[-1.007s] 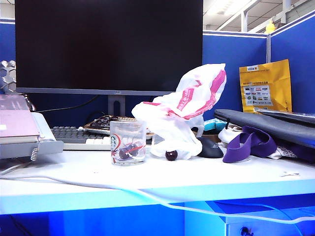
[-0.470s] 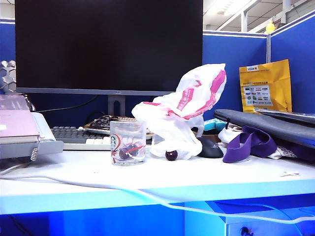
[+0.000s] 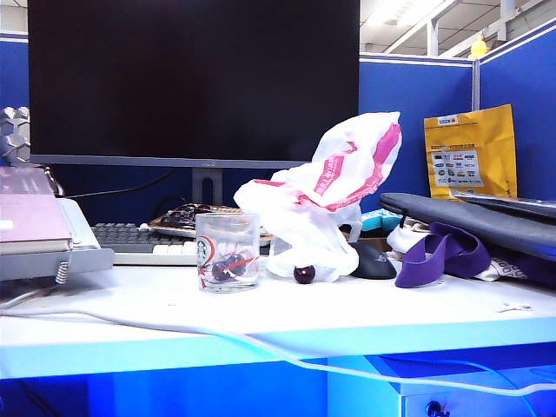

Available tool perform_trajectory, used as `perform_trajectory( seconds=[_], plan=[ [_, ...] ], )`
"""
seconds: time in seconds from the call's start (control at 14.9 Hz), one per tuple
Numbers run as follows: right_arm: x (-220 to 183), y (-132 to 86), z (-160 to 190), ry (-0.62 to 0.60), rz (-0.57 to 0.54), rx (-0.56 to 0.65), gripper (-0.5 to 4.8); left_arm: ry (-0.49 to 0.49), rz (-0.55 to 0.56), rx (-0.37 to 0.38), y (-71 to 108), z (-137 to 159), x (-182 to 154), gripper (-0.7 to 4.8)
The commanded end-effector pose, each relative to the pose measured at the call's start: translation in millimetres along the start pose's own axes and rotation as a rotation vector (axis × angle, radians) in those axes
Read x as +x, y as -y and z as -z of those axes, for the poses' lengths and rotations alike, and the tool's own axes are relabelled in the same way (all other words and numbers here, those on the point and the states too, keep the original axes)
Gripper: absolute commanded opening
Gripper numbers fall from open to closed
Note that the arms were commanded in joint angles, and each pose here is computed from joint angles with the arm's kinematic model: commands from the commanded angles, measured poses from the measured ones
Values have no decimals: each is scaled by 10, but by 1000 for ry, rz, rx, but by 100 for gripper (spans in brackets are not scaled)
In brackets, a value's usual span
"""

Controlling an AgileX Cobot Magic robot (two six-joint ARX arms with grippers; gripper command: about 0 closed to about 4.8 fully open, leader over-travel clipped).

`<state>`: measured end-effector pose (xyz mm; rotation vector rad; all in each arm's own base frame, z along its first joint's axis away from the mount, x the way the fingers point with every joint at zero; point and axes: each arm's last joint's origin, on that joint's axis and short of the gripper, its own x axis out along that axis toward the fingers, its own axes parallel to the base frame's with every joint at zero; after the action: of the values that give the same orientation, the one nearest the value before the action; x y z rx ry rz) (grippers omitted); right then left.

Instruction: Pick up the cherry on the right side of the glass and put it inside the glass.

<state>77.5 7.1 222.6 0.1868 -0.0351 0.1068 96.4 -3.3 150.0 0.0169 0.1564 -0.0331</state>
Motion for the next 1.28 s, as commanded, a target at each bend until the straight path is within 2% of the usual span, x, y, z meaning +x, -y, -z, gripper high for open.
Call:
perform_trajectory(
  seconds=[0.07, 0.13, 0.2, 0.34, 0.4, 0.54, 0.6, 0.67, 0.74, 0.87, 1.28],
  plan=[
    [-57, -113, -682, 125, 31, 6, -5, -9, 3, 4, 1, 11, -1, -5],
    [34, -152, -888, 97, 32, 5, -5, -9, 3, 4, 1, 11, -1, -5],
    [288, -211, -1151, 22, -4, 5, -5, -9, 3, 4, 1, 11, -1, -5],
    [658, -282, -1348, -89, -126, 12, -5, -9, 4, 4, 1, 11, -1, -5],
    [876, -320, -1390, -154, -231, 23, -5, -9, 3, 4, 1, 11, -1, -5],
    [1221, -401, -1374, -295, -547, 97, -5, -9, 3, 4, 1, 11, -1, -5],
    [1316, -418, -1331, -330, -655, 124, -5, -9, 4, 4, 1, 11, -1, -5],
    [1408, -415, -1266, -363, -685, 141, -5, -9, 4, 4, 1, 11, -1, -5],
    [1504, -413, -1165, -422, -634, 185, -5, -9, 3, 4, 1, 11, -1, -5],
    [1661, -469, -1043, -466, -536, 196, -5, -9, 3, 4, 1, 11, -1, -5],
    [2566, -601, -778, -685, -505, 236, -5, -9, 3, 4, 1, 11, -1, -5]
  ],
)
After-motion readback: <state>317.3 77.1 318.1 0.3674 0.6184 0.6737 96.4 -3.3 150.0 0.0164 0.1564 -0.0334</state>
